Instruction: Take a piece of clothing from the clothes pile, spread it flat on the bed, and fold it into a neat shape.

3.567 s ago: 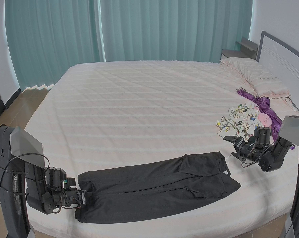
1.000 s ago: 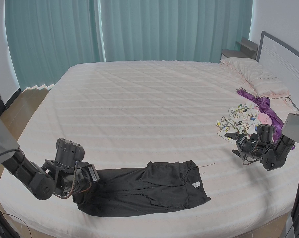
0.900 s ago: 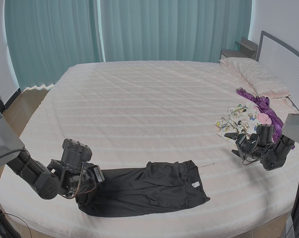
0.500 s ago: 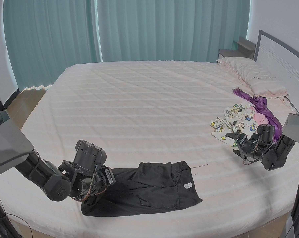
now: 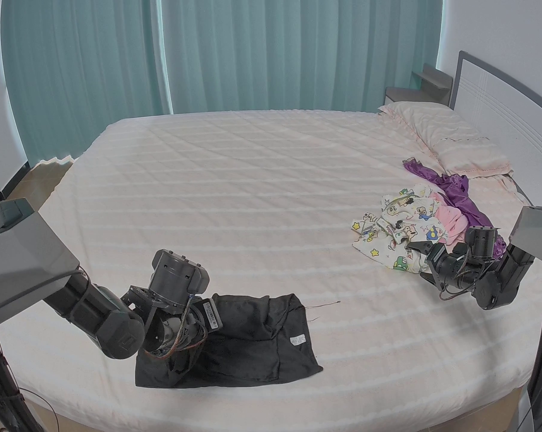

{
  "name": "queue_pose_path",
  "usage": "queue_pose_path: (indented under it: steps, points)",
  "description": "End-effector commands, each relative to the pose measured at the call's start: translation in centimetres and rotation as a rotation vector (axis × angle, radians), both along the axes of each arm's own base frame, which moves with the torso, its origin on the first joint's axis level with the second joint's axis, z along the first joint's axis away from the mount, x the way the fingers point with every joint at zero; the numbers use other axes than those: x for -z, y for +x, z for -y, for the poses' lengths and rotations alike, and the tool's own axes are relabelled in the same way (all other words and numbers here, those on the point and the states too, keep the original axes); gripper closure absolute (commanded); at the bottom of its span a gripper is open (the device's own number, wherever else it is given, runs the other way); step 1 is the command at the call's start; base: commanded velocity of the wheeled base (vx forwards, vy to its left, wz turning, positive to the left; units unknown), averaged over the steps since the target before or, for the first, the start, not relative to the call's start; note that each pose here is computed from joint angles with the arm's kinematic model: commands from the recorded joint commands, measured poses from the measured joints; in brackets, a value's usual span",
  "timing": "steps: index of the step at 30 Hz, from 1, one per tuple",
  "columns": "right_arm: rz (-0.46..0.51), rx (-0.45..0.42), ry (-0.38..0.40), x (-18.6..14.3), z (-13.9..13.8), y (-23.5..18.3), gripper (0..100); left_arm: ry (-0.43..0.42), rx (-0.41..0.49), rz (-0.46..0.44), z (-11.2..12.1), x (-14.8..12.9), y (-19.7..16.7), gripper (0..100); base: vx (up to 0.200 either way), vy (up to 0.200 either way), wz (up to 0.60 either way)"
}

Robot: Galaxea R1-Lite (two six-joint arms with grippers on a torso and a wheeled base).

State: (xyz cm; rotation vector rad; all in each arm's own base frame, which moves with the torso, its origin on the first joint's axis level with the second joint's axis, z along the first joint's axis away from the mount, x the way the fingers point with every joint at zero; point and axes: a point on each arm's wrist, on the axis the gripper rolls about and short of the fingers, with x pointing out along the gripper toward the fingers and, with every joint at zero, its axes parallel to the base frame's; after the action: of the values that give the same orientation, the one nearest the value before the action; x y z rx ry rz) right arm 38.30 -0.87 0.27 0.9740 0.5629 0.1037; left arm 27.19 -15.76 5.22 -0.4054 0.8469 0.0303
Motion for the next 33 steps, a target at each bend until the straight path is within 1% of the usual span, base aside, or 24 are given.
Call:
queue_pose_path:
  steps: [1,5,9,11,17,18,22,27,28,30,33]
  points:
    - [-0.003,-0.005,-0.001,0.2,-0.2,0.0,0,0.001,0.013,-0.004,1.0,0.2,0.8,100,0.000,-0.200,0.00]
    - [-0.003,-0.005,-0.001,0.2,-0.2,0.0,0,-0.010,0.013,0.010,1.6,0.0,1.6,100,0.000,-0.200,0.00]
    - [-0.006,-0.005,-0.001,0.3,-0.2,0.0,0,-0.002,0.016,-0.002,2.3,1.1,2.4,100,0.000,0.000,0.00]
    - [-0.006,-0.007,-0.001,0.3,-0.2,0.0,0,-0.002,0.007,-0.019,2.7,2.0,2.9,100,0.000,0.000,0.00]
    - [-0.008,-0.007,-0.001,0.3,-0.2,0.0,0,-0.035,-0.023,-0.015,3.2,2.3,3.7,100,0.000,0.000,0.00]
    - [-0.008,-0.007,-0.001,0.3,-0.2,0.0,0,-0.033,-0.022,-0.018,3.3,2.5,3.8,0,0.000,0.000,0.00]
    - [-0.008,-0.007,-0.001,0.3,-0.2,0.0,0,-0.037,-0.016,-0.022,3.7,2.6,3.7,0,0.000,0.000,0.00]
    - [-0.009,-0.007,-0.001,0.4,-0.2,0.0,0,-0.064,-0.013,-0.022,4.3,2.3,3.1,0,0.000,0.000,0.00]
    - [-0.009,-0.007,-0.001,0.4,-0.2,0.0,0,-0.072,-0.012,-0.013,4.3,1.8,3.0,0,0.000,0.000,0.00]
    - [-0.008,-0.007,-0.001,0.3,-0.2,0.0,0,-0.111,-0.021,0.023,4.1,0.0,2.8,0,0.000,0.000,0.00]
    - [-0.009,-0.007,-0.001,0.4,-0.2,0.0,0,-0.209,-0.047,0.082,3.7,-3.2,2.1,0,0.000,0.000,0.00]
